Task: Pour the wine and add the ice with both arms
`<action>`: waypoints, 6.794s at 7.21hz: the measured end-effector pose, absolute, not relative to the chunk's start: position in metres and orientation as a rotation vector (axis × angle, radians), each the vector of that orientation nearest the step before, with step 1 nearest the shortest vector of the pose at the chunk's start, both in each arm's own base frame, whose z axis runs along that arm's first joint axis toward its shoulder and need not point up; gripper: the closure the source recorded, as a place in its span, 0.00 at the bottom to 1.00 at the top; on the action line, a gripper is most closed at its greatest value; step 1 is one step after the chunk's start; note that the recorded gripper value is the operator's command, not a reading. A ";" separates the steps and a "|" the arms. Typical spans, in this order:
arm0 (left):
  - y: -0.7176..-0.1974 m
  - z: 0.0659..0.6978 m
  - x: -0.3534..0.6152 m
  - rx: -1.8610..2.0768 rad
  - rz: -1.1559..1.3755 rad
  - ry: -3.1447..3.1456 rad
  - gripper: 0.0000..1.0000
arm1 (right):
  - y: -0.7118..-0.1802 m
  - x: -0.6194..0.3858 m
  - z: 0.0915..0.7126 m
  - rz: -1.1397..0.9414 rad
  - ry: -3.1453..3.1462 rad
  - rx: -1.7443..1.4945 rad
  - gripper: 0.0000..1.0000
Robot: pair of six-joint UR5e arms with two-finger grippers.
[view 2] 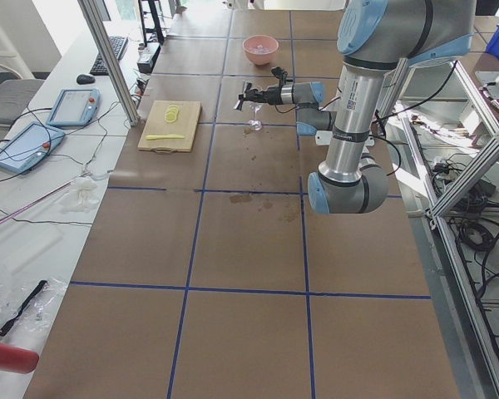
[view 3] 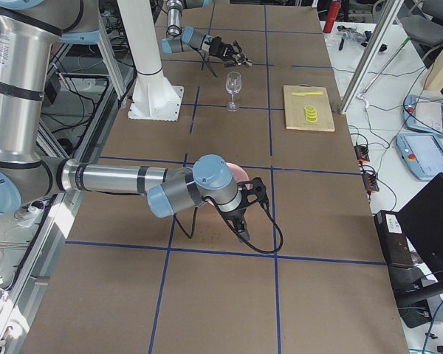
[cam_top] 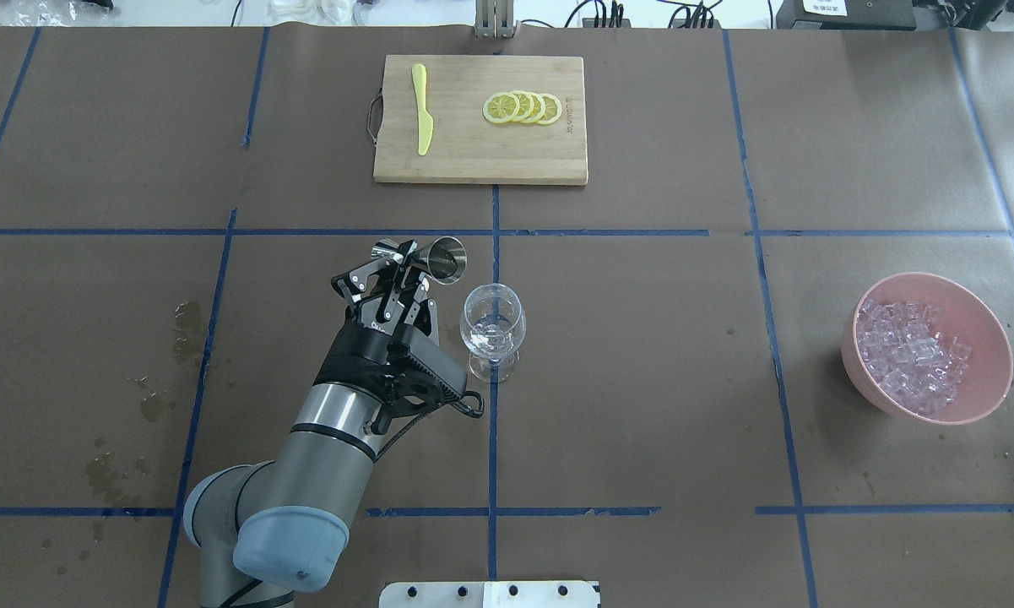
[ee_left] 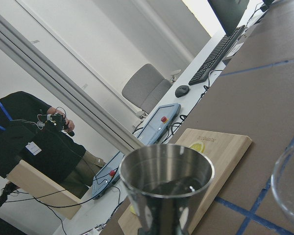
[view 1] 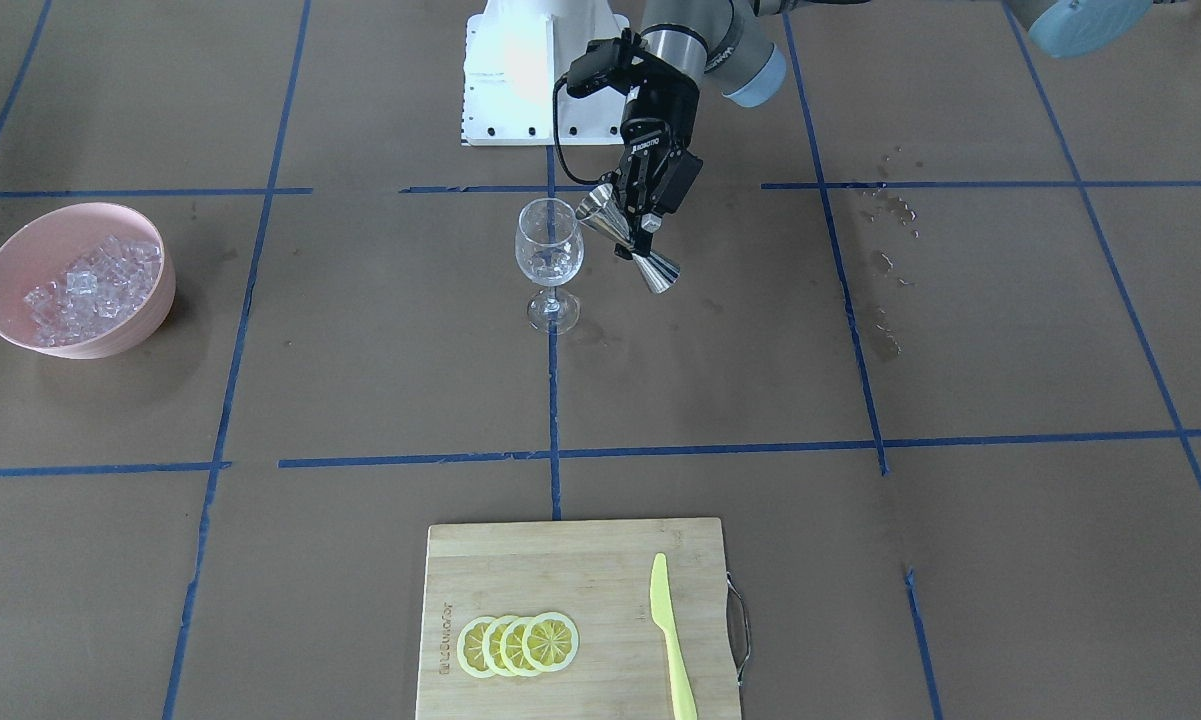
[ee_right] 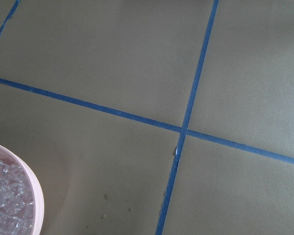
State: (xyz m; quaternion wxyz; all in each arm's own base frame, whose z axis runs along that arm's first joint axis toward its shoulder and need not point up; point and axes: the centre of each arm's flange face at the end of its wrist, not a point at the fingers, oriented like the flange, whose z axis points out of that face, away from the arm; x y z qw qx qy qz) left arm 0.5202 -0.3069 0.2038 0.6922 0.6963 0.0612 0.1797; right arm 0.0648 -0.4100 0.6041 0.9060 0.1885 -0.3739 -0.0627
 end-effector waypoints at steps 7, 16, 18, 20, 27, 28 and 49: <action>-0.283 0.174 0.541 1.541 0.645 -0.171 1.00 | -0.409 0.065 0.609 -0.125 -0.773 0.379 0.00; -0.283 0.162 0.535 1.533 0.883 -0.450 1.00 | -0.408 0.065 0.614 -0.122 -0.776 0.370 0.00; -0.283 0.161 0.535 1.530 0.907 -0.475 1.00 | -0.408 0.065 0.614 -0.122 -0.776 0.369 0.00; -0.283 0.161 0.534 1.533 0.905 -0.474 1.00 | -0.408 0.065 0.614 -0.122 -0.776 0.369 0.00; -0.295 0.185 0.481 1.729 0.647 -0.204 1.00 | -0.408 0.065 0.615 -0.121 -0.776 0.368 0.00; -0.304 0.202 0.471 1.754 0.646 -0.178 1.00 | -0.408 0.065 0.615 -0.121 -0.776 0.368 0.00; -0.287 0.569 0.317 1.290 -0.217 0.897 1.00 | -0.404 0.065 0.641 -0.137 -0.778 0.407 0.00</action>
